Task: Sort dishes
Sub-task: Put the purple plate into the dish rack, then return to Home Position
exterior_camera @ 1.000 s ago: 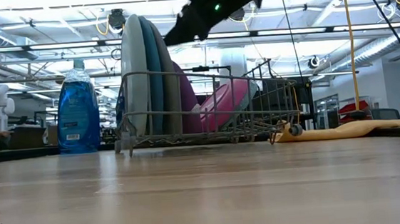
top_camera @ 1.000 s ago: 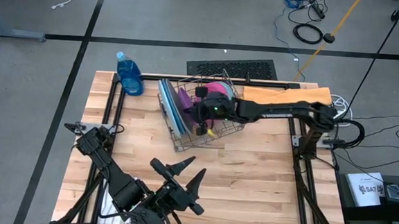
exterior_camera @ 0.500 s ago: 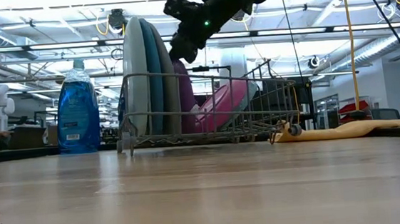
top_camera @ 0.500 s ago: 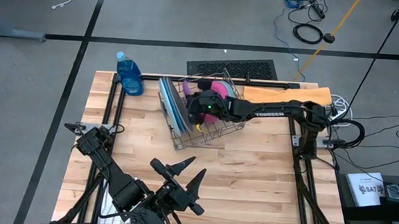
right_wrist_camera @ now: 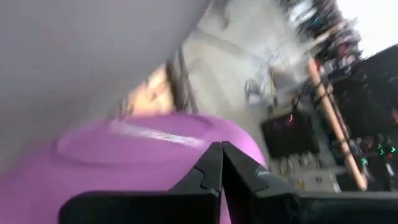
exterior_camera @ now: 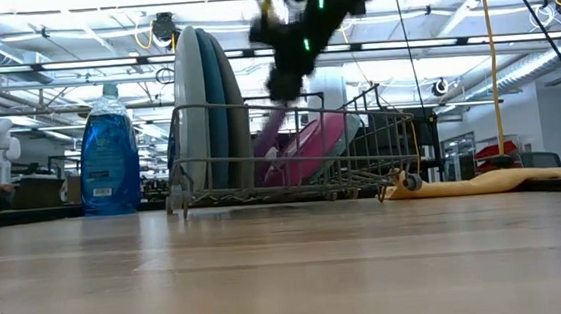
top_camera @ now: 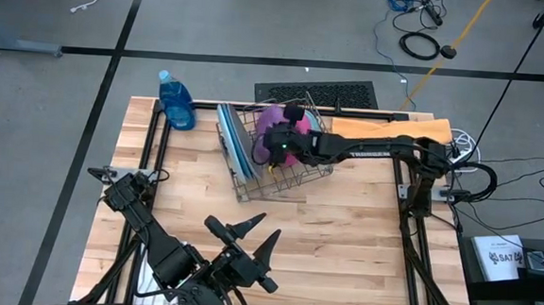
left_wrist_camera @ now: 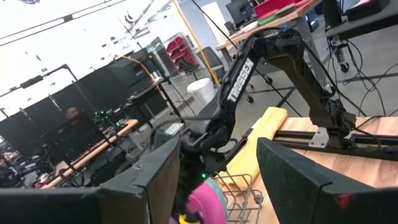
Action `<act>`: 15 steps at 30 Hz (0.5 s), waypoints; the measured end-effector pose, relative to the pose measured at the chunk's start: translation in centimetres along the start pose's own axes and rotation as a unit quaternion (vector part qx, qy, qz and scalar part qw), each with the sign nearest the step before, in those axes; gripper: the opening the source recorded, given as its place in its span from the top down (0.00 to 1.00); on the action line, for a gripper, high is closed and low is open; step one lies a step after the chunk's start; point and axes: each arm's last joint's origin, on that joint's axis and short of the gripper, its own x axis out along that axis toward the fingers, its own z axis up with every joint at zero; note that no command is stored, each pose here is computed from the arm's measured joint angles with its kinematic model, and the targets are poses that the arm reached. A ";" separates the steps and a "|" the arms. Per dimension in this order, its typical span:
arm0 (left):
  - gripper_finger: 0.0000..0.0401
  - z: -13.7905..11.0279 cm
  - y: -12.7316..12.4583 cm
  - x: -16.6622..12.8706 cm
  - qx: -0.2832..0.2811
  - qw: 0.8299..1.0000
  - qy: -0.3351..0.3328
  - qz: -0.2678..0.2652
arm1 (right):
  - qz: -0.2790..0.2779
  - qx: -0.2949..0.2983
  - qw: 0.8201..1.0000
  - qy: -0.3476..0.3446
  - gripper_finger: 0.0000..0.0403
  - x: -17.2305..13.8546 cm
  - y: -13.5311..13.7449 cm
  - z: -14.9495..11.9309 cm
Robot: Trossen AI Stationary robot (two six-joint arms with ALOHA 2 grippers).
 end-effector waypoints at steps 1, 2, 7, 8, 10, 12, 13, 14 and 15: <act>0.47 0.0 0.0 0.0 -0.003 1.000 0.000 0.000 | 0.000 -0.006 1.000 0.010 1.00 0.1 0.1 -0.3; 0.47 0.0 0.0 0.0 -0.005 1.000 0.000 0.000 | 0.006 -0.016 1.000 0.023 1.00 0.4 0.5 -0.7; 0.47 -0.1 0.0 -0.1 -0.004 1.000 -0.001 -0.001 | 0.013 -0.002 0.999 0.039 1.00 0.2 0.4 -1.0; 0.47 -0.1 0.0 -0.1 -0.004 1.000 -0.001 -0.002 | 0.012 0.002 0.999 0.040 1.00 0.2 0.3 -1.0; 0.47 -0.1 0.0 -0.1 -0.004 1.000 -0.001 -0.002 | 0.014 0.001 0.999 0.045 1.00 0.5 0.5 -1.3; 0.47 -0.1 0.0 -0.1 -0.004 1.000 -0.001 -0.002 | 0.011 0.003 0.999 0.038 1.00 0.5 0.5 -1.1; 0.47 -0.1 0.0 -0.1 -0.004 1.000 -0.001 -0.002 | 0.007 0.008 1.000 0.023 1.00 0.1 0.3 -0.7; 0.47 -0.1 0.0 -0.1 -0.004 1.000 -0.001 -0.002 | 0.003 0.012 1.000 0.008 1.00 -0.3 0.1 -0.2; 0.47 -0.1 0.0 -0.1 -0.004 1.000 -0.001 -0.002 | 0.000 0.014 1.000 -0.004 1.00 -0.7 -0.1 0.2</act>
